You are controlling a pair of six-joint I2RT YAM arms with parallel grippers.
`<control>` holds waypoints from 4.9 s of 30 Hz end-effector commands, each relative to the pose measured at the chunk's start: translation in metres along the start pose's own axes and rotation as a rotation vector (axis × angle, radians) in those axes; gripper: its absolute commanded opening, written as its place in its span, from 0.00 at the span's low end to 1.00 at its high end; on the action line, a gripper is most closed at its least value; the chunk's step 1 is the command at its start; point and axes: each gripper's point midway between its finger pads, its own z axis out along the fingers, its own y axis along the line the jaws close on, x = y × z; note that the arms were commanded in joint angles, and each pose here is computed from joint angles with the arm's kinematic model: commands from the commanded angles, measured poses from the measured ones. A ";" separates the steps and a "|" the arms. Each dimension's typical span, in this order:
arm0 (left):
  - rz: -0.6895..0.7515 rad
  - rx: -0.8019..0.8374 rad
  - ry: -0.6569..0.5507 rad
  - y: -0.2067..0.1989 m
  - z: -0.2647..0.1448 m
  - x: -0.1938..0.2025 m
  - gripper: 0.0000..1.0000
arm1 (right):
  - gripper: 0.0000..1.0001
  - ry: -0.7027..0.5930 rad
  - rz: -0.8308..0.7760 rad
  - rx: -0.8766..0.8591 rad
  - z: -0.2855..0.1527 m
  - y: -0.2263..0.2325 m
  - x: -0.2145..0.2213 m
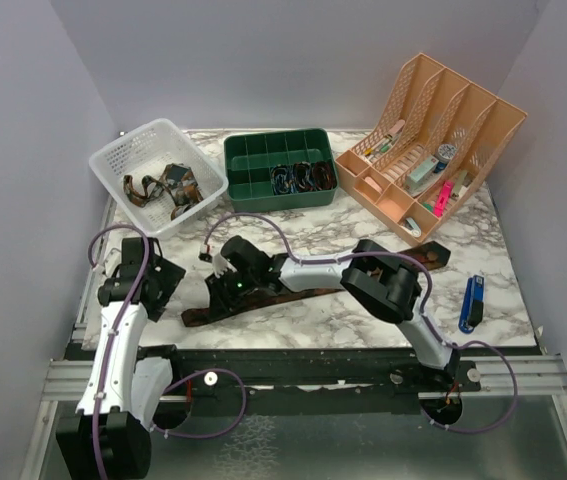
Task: Roll the ties
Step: Flatten out the tie at the center of the board, then roll the tie at the center of the board.
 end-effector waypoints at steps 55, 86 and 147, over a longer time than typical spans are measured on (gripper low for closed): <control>0.014 0.164 0.183 -0.009 0.026 0.084 0.46 | 0.27 -0.149 0.168 0.128 -0.056 -0.038 0.012; 0.058 0.413 0.081 -0.025 0.024 0.078 0.14 | 0.33 -0.091 0.196 0.237 -0.063 -0.043 0.002; 0.437 0.516 -0.088 -0.079 0.002 0.038 0.00 | 0.18 -0.195 0.254 0.235 -0.063 -0.052 -0.052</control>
